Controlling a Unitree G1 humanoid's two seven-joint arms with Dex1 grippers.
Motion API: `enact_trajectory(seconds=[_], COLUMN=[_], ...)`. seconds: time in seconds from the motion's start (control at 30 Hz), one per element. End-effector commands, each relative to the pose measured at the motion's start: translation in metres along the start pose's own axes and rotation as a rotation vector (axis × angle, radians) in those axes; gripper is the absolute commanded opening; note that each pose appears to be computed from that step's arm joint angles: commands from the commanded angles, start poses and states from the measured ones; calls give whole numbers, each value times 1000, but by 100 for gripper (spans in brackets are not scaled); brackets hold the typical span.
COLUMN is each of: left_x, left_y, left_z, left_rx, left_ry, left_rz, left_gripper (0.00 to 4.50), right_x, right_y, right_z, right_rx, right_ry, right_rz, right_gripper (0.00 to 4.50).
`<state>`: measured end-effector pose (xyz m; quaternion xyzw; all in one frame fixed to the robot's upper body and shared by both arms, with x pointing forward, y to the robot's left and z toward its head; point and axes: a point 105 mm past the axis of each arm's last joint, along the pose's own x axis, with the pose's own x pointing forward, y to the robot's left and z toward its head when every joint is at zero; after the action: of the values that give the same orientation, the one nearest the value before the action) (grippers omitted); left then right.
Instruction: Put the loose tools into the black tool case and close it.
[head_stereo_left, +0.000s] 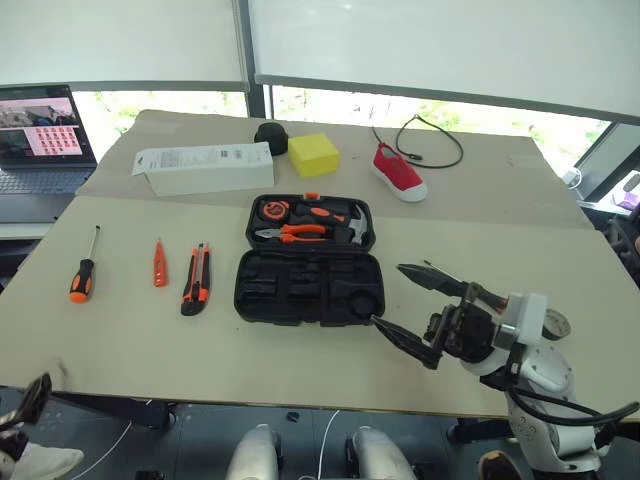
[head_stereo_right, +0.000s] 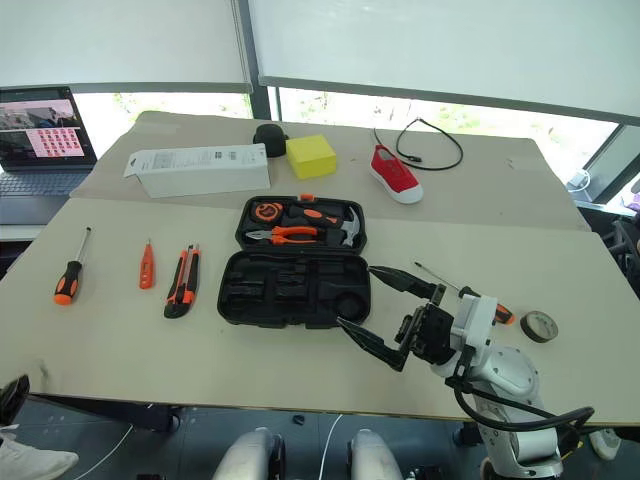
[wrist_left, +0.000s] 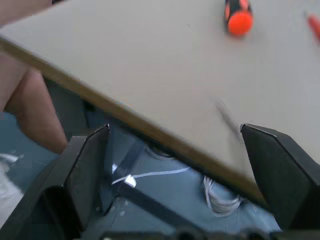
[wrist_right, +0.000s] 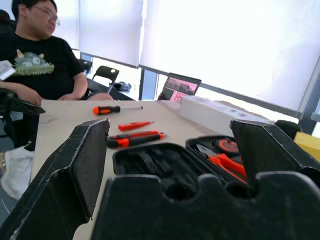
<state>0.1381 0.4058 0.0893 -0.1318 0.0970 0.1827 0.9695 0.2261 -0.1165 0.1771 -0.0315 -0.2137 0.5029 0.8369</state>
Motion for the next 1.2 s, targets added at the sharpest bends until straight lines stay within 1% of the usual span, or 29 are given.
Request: enact_trajectory(seconds=[0.03,0.07,0.1,0.17,0.23,0.27,0.33,0.4,0.53,0.6,0.63,0.67,0.73,0.77,0.87,0.9,0.93,1.03,1.13,1.17,1.2], left_x=[36,47,62,76,94,108,126,138,160,166,168,170,172,172,169,168,166,160,145,138,128], left_y=[-23,-29,-37,-44,-48,-52,-57,-56,-62,-64,-66,-67,-68,-67,-64,-63,-64,-70,-104,-117,-132], left_z=[41,50,56,62,70,73,72,69,61,60,60,59,56,55,55,57,61,76,115,126,131], left_rx=[116,151,190,228,259,257,266,293,305,316,313,317,321,322,320,315,314,334,452,481,521], left_ry=[12,34,86,150,172,196,254,294,340,349,346,351,364,368,368,362,342,254,-12,-87,-130], left_rz=[-76,-92,-116,-134,-128,-133,-139,-123,-120,-122,-120,-123,-129,-129,-140,-148,-172,-260,-515,-597,-700], left_gripper=[450,450,450,450,450,450,450,450,450,399,386,355,270,242,123,93,83,84,84,84,84], right_x=[3,2,3,4,5,6,8,8,7,6,5,5,3,3,1,0,-2,-5,-11,-13,-15], right_y=[-1,-2,-7,-13,-19,-21,-24,-24,-21,-20,-20,-19,-18,-18,-17,-17,-18,-23,-29,-31,-33], right_z=[6,5,4,4,4,4,3,2,-1,-1,-2,-3,-3,-4,-4,-4,-3,-1,2,2,3], right_rx=[-28,-30,-37,-43,-51,-60,-64,-63,-53,-51,-49,-48,-44,-43,-41,-43,-45,-55,-73,-78,-85], right_ry=[-1,8,16,22,21,24,29,31,42,47,51,54,60,62,73,77,82,93,112,120,129], right_rz=[12,14,10,5,-6,-4,3,9,20,22,20,17,13,12,8,6,2,-12,-33,-38,-47], right_gripper=[447,447,447,447,447,447,447,447,447,450,450,450,450,450,450,450,450,450,450,450,450])
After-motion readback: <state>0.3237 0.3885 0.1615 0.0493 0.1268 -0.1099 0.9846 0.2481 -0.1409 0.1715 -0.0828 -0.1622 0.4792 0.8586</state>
